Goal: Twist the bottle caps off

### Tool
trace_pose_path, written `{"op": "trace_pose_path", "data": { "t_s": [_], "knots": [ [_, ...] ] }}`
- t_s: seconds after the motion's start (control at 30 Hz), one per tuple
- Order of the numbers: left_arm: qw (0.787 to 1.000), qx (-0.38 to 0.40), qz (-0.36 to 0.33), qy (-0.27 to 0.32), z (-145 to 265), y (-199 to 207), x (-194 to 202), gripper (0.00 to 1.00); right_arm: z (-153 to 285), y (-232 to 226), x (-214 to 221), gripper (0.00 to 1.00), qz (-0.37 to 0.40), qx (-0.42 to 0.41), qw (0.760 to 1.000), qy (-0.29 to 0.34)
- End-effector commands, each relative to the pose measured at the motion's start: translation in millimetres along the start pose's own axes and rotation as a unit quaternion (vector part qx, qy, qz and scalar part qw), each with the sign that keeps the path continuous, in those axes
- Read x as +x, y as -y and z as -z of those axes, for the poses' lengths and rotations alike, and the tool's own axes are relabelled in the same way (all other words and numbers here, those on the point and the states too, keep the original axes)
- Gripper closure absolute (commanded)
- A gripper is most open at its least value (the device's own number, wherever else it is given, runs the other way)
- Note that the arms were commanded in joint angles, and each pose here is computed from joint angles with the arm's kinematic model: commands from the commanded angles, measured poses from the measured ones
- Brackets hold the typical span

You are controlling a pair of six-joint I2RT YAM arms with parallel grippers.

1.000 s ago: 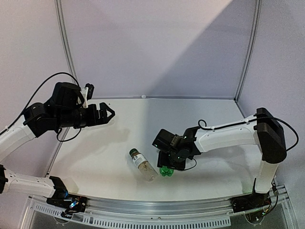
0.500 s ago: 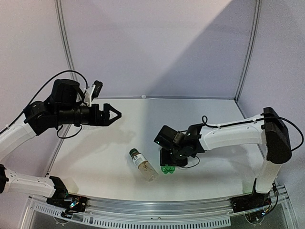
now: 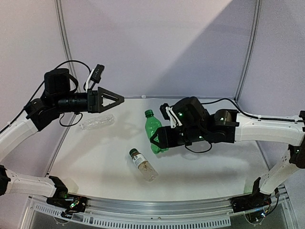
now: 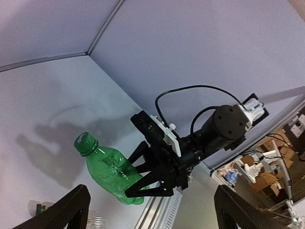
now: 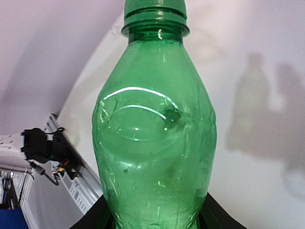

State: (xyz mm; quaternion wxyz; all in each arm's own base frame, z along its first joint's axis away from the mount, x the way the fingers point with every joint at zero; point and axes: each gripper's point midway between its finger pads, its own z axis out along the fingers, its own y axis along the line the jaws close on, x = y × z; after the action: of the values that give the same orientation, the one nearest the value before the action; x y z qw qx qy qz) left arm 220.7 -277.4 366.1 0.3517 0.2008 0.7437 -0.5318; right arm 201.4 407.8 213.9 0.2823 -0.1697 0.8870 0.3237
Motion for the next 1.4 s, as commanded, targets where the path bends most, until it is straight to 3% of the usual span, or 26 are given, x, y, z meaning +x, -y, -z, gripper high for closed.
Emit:
{"op": "trace_pose_path", "data": {
  "t_s": [0.0,0.17,0.4,0.73,1.07,1.37],
  "knots": [
    [0.992,0.125,0.007,-0.002,-2,40,-25,0.09,35,-37,-30,0.64,0.073,-0.079,0.992,0.062],
    [0.985,0.173,0.003,0.012,-10,54,-56,0.13,57,-51,-47,0.74,0.119,-0.096,0.984,0.094],
    [0.985,0.171,0.009,0.005,-38,43,-86,0.17,82,-56,-72,0.85,0.149,-0.114,0.972,0.143],
    [0.984,0.176,0.028,-0.015,-61,25,-83,0.31,98,-61,-75,0.97,0.174,-0.164,0.960,0.147],
    [0.975,0.220,-0.004,-0.040,-57,42,-80,0.37,82,-63,-83,1.00,0.156,-0.159,0.962,0.156],
    [0.980,0.195,0.003,-0.048,-64,29,-75,0.47,68,-64,-79,1.00,0.143,-0.159,0.968,0.134]
  ]
}}
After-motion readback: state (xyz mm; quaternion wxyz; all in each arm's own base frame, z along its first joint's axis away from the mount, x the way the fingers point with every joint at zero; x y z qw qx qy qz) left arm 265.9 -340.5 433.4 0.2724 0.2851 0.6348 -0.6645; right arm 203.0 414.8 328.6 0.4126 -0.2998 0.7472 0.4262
